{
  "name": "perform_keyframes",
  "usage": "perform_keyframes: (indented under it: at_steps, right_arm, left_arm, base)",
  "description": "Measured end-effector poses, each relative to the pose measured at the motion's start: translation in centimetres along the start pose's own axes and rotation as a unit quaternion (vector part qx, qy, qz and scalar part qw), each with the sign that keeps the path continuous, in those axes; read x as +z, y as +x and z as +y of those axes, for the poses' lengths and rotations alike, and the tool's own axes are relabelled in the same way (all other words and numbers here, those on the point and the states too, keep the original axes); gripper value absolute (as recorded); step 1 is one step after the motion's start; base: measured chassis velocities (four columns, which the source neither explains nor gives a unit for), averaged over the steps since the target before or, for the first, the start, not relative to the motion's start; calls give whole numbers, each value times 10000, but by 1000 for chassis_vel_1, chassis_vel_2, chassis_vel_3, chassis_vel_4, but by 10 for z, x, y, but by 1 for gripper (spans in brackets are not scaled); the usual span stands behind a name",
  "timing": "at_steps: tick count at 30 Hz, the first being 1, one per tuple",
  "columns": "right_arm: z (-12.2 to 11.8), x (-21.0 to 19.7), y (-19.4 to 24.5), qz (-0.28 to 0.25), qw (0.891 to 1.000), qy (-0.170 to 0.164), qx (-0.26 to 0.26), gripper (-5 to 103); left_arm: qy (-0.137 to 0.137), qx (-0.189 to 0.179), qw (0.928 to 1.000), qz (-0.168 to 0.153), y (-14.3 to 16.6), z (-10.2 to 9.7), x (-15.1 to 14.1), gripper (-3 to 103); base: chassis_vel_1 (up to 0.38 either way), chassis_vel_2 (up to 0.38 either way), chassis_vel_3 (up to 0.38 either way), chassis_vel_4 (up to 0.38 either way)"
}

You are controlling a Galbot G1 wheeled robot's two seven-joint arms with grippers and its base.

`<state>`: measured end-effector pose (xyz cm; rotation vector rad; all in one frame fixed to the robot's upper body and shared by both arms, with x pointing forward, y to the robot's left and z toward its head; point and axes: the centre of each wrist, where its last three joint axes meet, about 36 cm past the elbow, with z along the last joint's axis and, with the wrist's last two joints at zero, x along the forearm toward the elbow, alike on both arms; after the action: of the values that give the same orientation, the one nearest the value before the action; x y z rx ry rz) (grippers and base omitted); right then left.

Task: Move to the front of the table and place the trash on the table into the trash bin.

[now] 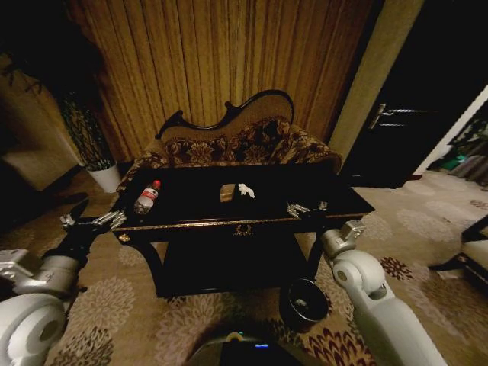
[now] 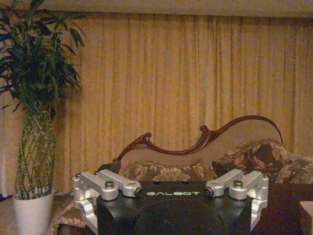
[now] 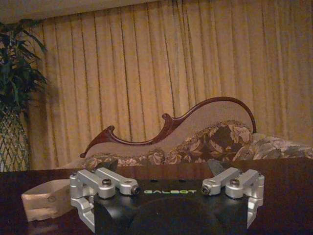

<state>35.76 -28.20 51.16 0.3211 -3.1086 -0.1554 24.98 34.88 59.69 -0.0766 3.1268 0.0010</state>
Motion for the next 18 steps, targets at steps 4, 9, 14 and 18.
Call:
perform_keyframes:
  at_steps: [4,9,14,18]
  right_arm:
    - [0,0,0,8,10000,-4,-3,100]
    - [1,3,0,28,10000,-3,-18,100]
    - [6,4,4,99,9998,-54,-140,100]
    - [6,0,6,299,9991,-127,-268,100]
  left_arm:
    - [-3,3,10000,4,0,0,0,100]
    - [-4,5,10000,-2,0,0,0,100]
    - [10,0,10000,-2,0,0,1,100]
    - [31,-11,10000,7,1,0,2,100]
  base:
    - [-77,86,93,-105]
    - [-102,115,114,-106]
    - [-60,90,62,-74]
    - [0,0,0,0]
